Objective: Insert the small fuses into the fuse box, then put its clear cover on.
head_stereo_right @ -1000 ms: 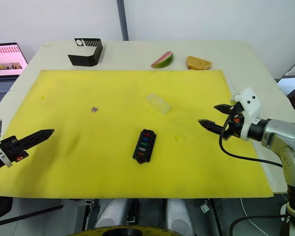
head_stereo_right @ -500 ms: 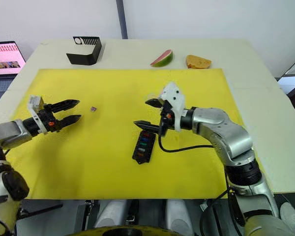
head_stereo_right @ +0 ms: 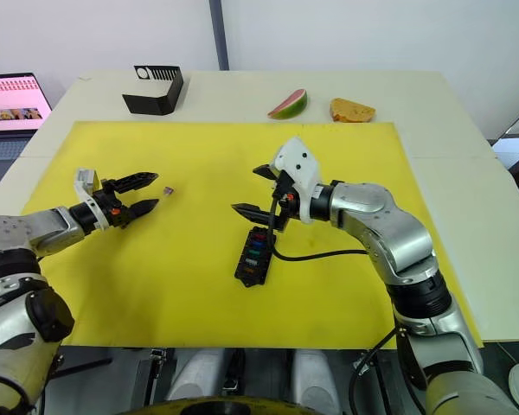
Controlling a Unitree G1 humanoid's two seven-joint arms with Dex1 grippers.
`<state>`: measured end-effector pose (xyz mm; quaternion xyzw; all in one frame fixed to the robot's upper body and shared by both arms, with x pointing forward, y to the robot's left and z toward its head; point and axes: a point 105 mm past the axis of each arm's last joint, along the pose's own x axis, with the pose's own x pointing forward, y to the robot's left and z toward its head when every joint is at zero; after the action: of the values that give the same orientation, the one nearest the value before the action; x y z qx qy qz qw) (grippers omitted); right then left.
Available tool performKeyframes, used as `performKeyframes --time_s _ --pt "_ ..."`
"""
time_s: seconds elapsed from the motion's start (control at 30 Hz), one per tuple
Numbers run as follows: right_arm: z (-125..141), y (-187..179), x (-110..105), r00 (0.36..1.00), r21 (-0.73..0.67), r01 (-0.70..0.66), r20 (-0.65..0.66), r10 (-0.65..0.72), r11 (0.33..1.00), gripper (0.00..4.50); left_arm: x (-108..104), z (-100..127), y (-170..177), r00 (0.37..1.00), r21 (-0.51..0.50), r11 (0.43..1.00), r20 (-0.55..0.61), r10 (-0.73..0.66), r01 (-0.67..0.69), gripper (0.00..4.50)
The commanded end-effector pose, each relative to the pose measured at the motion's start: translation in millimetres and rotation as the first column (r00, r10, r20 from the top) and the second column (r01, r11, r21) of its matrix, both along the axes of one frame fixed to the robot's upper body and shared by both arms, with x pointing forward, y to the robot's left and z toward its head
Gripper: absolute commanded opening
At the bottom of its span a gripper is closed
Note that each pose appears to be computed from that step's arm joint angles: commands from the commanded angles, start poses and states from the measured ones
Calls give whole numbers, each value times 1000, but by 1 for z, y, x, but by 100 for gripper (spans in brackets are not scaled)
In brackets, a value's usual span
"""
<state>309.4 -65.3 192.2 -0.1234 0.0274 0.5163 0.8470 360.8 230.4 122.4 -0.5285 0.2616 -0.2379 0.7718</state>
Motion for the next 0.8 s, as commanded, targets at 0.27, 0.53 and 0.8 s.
performKeyframes --time_s 0.27,0.53,0.8 --pt "16 -2 -4 998 21 2 59 -4 1000 445 12 -9 -32 998 17 998 -28 -61 61 450" --pt "18 -2 -1 998 27 10 57 -12 1000 450 16 -8 -32 999 -5 999 -24 -37 37 394" --pt "18 -1 -1 999 38 14 52 -16 999 450 10 -20 -26 998 46 998 -58 -38 41 367"
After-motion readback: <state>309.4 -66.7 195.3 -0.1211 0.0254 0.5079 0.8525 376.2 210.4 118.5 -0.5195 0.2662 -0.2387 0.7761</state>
